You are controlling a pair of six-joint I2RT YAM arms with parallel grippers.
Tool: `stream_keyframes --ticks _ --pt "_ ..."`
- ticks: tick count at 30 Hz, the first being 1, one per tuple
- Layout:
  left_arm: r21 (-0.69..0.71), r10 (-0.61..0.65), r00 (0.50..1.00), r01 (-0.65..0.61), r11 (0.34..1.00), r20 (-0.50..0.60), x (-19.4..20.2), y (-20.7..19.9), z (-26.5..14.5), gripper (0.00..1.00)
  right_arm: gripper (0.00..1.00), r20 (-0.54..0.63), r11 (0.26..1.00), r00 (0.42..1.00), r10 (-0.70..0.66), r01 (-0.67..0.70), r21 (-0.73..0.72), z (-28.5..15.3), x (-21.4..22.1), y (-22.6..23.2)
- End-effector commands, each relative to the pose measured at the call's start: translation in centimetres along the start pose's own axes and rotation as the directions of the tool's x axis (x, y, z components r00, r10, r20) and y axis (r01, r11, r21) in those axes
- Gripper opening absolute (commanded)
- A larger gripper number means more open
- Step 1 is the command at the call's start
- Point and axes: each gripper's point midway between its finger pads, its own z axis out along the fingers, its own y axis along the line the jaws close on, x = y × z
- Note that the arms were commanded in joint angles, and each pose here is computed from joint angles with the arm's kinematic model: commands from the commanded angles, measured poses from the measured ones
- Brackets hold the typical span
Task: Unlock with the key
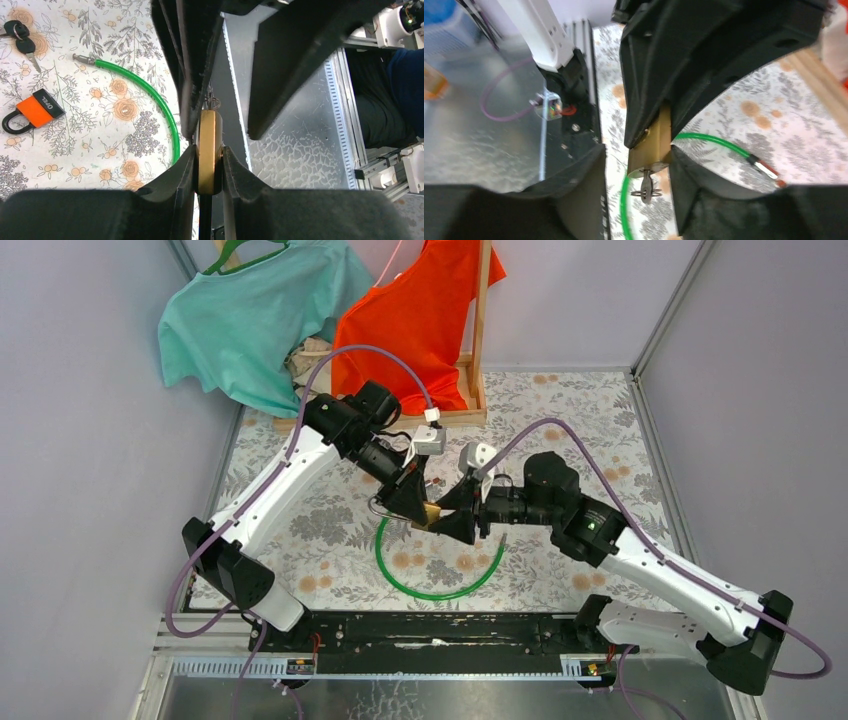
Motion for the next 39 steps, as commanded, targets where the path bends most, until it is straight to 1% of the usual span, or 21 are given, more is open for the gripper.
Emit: stream_keyframes --ticks 1,2,3,7,8,10,12,16,17,18,19,20,24,25,26,29,30,32,33,37,39 --pt "0.01 0.078 0.997 -0.078 0.997 0.011 -0.6 -1.1 -0.7 0.0 0.45 0.161 0.974 0.964 0.212 -0.195 -0.115 -0.5 -3.5 0.4" --pt "0.009 0.079 0.997 -0.079 0.997 0.011 -0.6 -1.1 -0.8 0.0 0.4 0.164 0.969 0.958 0.235 -0.218 -0.114 -0.4 -3.4 -0.1" --pt "0.011 0.081 0.997 -0.081 0.997 0.012 -0.6 -1.2 -0.7 0.0 0.37 0.162 0.965 0.954 0.252 -0.236 -0.114 -0.3 -3.3 -0.3" --pt "0.011 0.093 0.996 -0.093 0.996 0.017 -0.8 -1.4 -0.8 0.0 0.34 0.134 0.949 0.944 0.303 -0.286 -0.13 0.5 -2.8 -0.6" --pt "0.011 0.09 0.996 -0.09 0.996 0.016 -0.7 -1.3 -0.8 0.0 0.3 0.124 0.944 0.94 0.318 -0.301 -0.136 0.9 -2.6 -0.7" --pt "0.009 0.089 0.996 -0.089 0.996 0.016 -0.7 -1.3 -0.8 0.0 0.26 0.112 0.936 0.934 0.339 -0.322 -0.144 1.3 -2.5 -0.8" --pt "0.001 0.084 0.996 -0.084 0.996 0.016 -0.9 -1.1 -0.9 0.0 0.2 0.096 0.933 0.934 0.344 -0.328 -0.15 1.6 -2.3 -0.8" --pt "-0.005 0.068 0.998 -0.068 0.998 0.01 -0.8 -0.8 -0.8 0.0 0.17 0.054 0.931 0.935 0.351 -0.343 -0.122 1.6 -1.1 -1.0" --pt "-0.014 0.062 0.998 -0.062 0.998 0.008 -0.8 -0.6 -0.8 0.0 0.13 0.05 0.932 0.934 0.353 -0.346 -0.108 1.5 -0.9 -1.2" --pt "-0.028 0.054 0.999 -0.054 0.998 0.004 -0.8 -0.2 -0.8 0.0 0.05 0.044 0.933 0.935 0.352 -0.346 -0.101 1.5 -0.6 -1.3" --pt "-0.048 0.037 0.999 -0.037 0.998 0.001 -0.8 0.3 -0.7 0.0 0.0 0.04 0.934 0.937 0.348 -0.343 -0.096 1.5 -0.4 -1.3" --pt "-0.075 0.025 1.0 -0.026 0.997 -0.002 -0.8 1.0 -0.7 0.02 0.0 0.042 0.935 0.937 0.348 -0.344 -0.087 1.4 -0.4 -1.4" --pt "-0.197 -0.004 0.999 -0.004 0.98 -0.039 0.1 4.1 -0.7 0.26 0.0 0.062 0.922 0.921 0.386 -0.382 -0.069 1.4 -0.6 -1.7" --pt "-0.238 -0.005 0.998 -0.009 0.971 -0.058 0.6 5.2 -0.8 0.34 0.0 0.057 0.912 0.912 0.407 -0.404 -0.067 1.5 -0.5 -1.7" --pt "-0.272 -0.04 0.997 0.02 0.962 -0.071 1.2 5.9 -0.9 0.38 0.0 0.049 0.901 0.901 0.431 -0.428 -0.073 1.5 -0.5 -1.8" --pt "-0.276 -0.049 0.993 0.017 0.961 -0.109 2.7 6.6 -1.4 0.41 0.0 0.044 0.856 0.858 0.511 -0.504 -0.113 1.4 -0.4 -1.8" --pt "-0.266 -0.054 0.991 0.021 0.964 -0.118 3.1 6.5 -1.5 0.45 0.0 0.049 0.842 0.844 0.533 -0.525 -0.125 1.3 -0.3 -1.8" --pt "-0.241 -0.043 0.988 0.006 0.971 -0.149 4.1 6.1 -1.8 0.6 0.0 0.059 0.823 0.824 0.563 -0.553 -0.131 1.1 0.1 -2.1" --pt "-0.231 -0.038 0.986 0.0 0.973 -0.162 4.6 5.9 -1.8 0.63 0.0 0.06 0.816 0.817 0.573 -0.562 -0.132 1.1 0.3 -2.2" --pt "-0.211 -0.03 0.975 -0.017 0.977 -0.219 7.1 5.8 -2.1 0.65 0.0 0.038 0.775 0.778 0.627 -0.618 -0.13 0.9 1.4 -2.6" --pt "-0.235 -0.018 0.969 -0.042 0.971 -0.247 8.5 6.4 -2.4 0.66 0.0 0.034 0.758 0.762 0.647 -0.637 -0.137 0.8 1.6 -2.7"
